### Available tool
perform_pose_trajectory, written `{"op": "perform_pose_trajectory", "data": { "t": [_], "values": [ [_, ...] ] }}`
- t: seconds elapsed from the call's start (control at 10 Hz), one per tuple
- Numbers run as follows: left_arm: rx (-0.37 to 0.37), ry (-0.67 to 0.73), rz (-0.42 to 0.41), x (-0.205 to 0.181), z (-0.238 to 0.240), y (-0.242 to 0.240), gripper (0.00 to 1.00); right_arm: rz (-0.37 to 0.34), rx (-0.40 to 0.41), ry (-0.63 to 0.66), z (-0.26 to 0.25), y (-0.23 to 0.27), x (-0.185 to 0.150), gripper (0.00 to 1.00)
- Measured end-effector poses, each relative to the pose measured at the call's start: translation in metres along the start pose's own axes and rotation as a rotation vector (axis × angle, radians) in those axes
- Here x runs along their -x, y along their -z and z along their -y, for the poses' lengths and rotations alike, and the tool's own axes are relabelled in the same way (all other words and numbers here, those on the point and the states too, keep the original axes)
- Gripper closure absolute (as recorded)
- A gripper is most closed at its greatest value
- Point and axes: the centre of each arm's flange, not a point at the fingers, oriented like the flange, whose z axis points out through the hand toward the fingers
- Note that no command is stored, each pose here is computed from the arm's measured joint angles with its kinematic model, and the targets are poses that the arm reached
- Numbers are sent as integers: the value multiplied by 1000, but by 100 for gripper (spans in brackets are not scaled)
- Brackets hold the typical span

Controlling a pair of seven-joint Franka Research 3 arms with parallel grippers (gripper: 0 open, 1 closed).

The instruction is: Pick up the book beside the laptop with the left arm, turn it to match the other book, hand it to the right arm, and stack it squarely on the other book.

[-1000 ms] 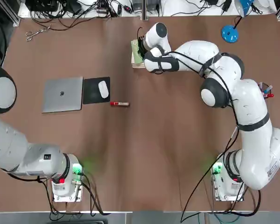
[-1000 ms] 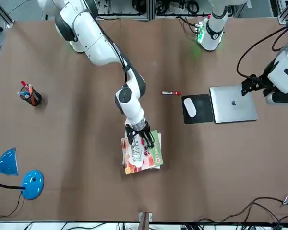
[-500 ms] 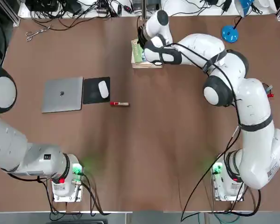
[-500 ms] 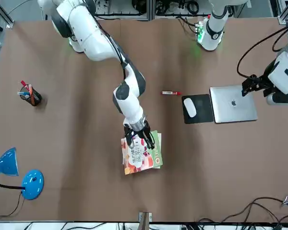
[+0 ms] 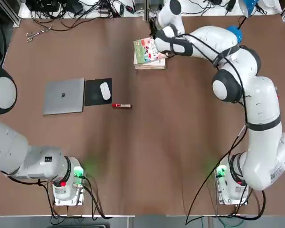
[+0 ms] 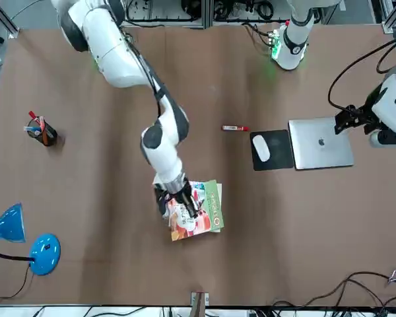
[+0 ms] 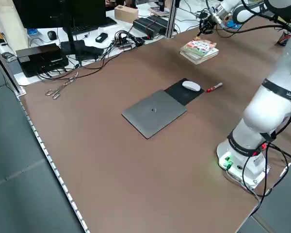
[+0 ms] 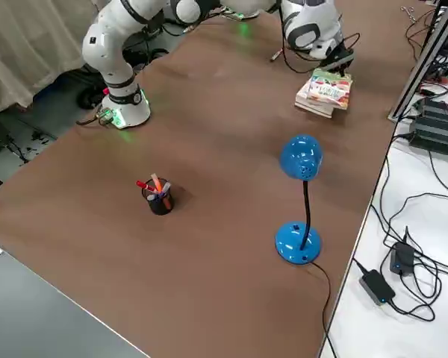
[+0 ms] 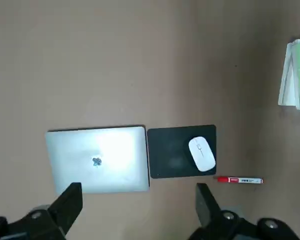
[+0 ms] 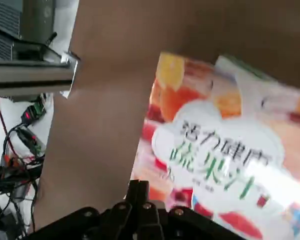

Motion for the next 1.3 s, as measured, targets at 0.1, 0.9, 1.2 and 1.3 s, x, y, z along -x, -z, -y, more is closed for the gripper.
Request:
{"op": "perform_pose_trajectory", "data": {
  "t": [0.1, 0.9, 1.2, 1.3],
  "values": [
    [0, -5, 0, 0, -3, 0, 0, -11, 10, -4, -4, -3, -17, 99],
    [2, -2, 10, -7, -1, -9, 0, -40, 92, -24, -39, -31, -47, 99],
    [2, -2, 10, -8, -1, -9, 0, -45, 97, -38, -43, -33, -52, 99],
    [2, -1, 11, -8, 0, -10, 0, -45, 96, -49, -44, -34, -51, 100]
  ]
}}
